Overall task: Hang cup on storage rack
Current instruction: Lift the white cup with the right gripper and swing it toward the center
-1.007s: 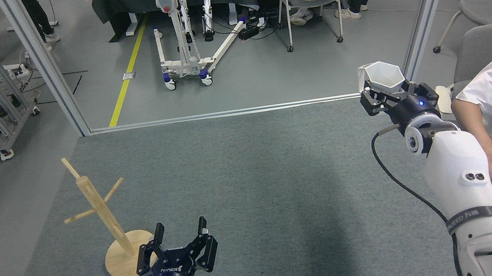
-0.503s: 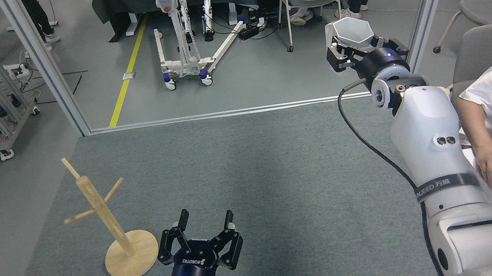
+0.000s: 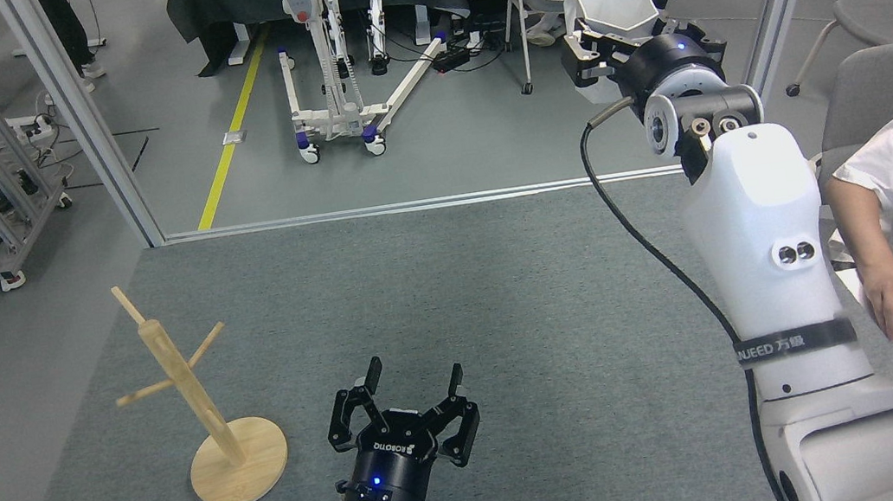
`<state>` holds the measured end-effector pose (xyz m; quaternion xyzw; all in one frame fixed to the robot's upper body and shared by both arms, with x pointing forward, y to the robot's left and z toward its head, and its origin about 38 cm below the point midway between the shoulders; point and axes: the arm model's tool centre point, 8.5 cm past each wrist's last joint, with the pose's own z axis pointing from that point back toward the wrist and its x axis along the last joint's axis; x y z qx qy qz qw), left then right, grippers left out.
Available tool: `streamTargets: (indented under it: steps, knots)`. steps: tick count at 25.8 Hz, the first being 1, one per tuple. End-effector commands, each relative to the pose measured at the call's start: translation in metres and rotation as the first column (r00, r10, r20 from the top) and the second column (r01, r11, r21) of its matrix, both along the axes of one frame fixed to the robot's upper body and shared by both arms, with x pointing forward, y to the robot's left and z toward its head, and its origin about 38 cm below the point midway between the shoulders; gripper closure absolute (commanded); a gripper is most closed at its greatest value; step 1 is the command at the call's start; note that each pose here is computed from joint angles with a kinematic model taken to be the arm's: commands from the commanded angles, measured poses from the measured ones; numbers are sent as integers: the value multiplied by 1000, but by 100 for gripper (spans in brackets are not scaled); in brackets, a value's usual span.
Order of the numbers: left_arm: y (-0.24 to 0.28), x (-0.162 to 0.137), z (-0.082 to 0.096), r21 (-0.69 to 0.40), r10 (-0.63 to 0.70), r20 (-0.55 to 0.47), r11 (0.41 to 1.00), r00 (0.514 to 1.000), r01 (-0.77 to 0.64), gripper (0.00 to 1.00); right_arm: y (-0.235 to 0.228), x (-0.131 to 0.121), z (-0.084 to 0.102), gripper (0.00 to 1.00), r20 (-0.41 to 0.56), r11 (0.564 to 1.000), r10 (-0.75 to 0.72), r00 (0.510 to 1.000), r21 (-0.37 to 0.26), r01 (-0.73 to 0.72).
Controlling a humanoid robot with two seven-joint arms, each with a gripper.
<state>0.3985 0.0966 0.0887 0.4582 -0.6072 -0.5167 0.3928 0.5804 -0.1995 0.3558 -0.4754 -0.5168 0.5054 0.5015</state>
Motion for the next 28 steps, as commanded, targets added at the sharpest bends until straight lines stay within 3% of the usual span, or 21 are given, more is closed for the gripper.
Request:
streamTargets:
  steps: [1,4,10,14,20,28]
  knots:
    - [0,11,-3,6,11,-16,1000,1000,-11,1,13,-15,14,97,3,1000,6,1000,17,-6]
    - [1,22,1,-33,19,-30,999,999,-20,1,23,-28,19,98,8,999,24,1000,34,-24]
    - [3,53,11,-83,68,-162,993,984,-82,1,39,-44,32,98,-2,997,44,999,71,-43]
    - [1,64,30,-93,76,-126,992,989,-88,1,53,-53,33,98,-57,993,24,998,116,-17]
    - [-7,64,53,-106,51,-57,993,997,-57,1,62,-60,40,98,-47,991,40,998,132,-34]
    - [-12,62,48,-93,38,-66,995,997,-44,1,66,-61,39,98,-49,990,49,998,135,-42]
